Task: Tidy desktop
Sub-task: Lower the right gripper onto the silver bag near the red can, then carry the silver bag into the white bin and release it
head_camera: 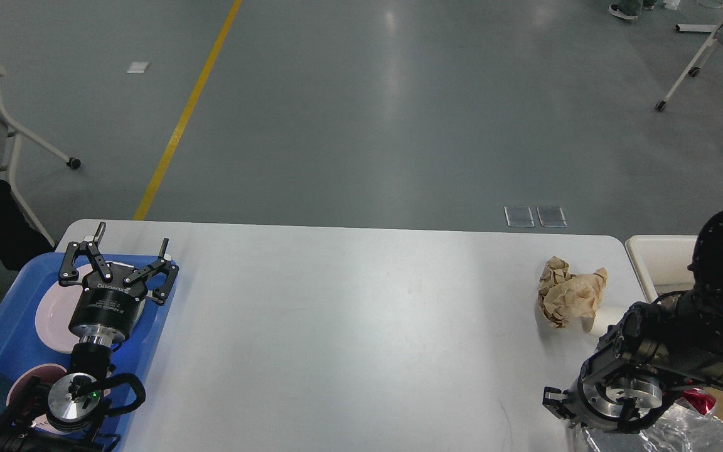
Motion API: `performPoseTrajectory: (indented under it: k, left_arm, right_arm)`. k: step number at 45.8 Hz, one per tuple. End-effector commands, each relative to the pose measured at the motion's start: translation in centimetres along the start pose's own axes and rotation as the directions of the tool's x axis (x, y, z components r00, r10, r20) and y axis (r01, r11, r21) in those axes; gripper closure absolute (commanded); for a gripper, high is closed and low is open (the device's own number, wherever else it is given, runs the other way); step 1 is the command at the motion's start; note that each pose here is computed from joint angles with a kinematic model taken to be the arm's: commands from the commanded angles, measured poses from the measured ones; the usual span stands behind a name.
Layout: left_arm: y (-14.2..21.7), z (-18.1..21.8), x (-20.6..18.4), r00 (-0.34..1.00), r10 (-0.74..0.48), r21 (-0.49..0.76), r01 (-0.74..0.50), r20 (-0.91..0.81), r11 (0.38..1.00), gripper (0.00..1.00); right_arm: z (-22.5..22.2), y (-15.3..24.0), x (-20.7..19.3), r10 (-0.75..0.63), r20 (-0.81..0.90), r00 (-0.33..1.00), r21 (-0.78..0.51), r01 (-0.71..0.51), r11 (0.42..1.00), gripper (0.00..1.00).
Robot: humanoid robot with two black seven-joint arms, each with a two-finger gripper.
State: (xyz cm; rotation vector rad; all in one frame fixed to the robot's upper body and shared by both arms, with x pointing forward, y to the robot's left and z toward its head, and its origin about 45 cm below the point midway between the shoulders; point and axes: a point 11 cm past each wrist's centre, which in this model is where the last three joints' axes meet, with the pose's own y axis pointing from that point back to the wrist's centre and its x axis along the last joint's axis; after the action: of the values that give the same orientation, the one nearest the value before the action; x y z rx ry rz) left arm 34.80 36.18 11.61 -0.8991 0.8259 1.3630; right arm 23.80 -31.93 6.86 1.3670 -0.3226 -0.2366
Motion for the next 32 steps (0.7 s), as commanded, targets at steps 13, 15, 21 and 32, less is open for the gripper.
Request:
performPoseTrajectory:
  k: [13, 15, 21, 32]
  left_arm:
    - [0.0, 0.0, 0.0, 1.0, 0.0, 0.0, 0.0, 0.001, 1.0, 0.04]
    - [0.0, 0.0, 0.0, 1.0, 0.0, -0.001, 0.0, -0.001, 1.0, 0.04]
    - [0.0, 0.0, 0.0, 1.0, 0.0, -0.001, 0.0, -0.001, 1.0, 0.04]
    - [0.0, 0.0, 0.0, 1.0, 0.0, -0.001, 0.0, -0.001, 1.0, 0.04]
  right_arm:
    - [-0.5, 0.3, -1.0, -0.039, 0.013, 0.999, 0.011, 0.038, 0.999, 1.0]
    - [-0.6, 0.6, -1.3, -0.063, 0.007, 0.998, 0.014, 0.063, 0.998, 1.0]
    - [-1.2, 2.3, -1.1, -0.116, -0.008, 0.993, 0.033, 0.116, 0.993, 1.0]
    - [-2.1, 11.1, 2.1, -0.164, -0.035, 0.986, 0.094, 0.167, 0.981, 1.0]
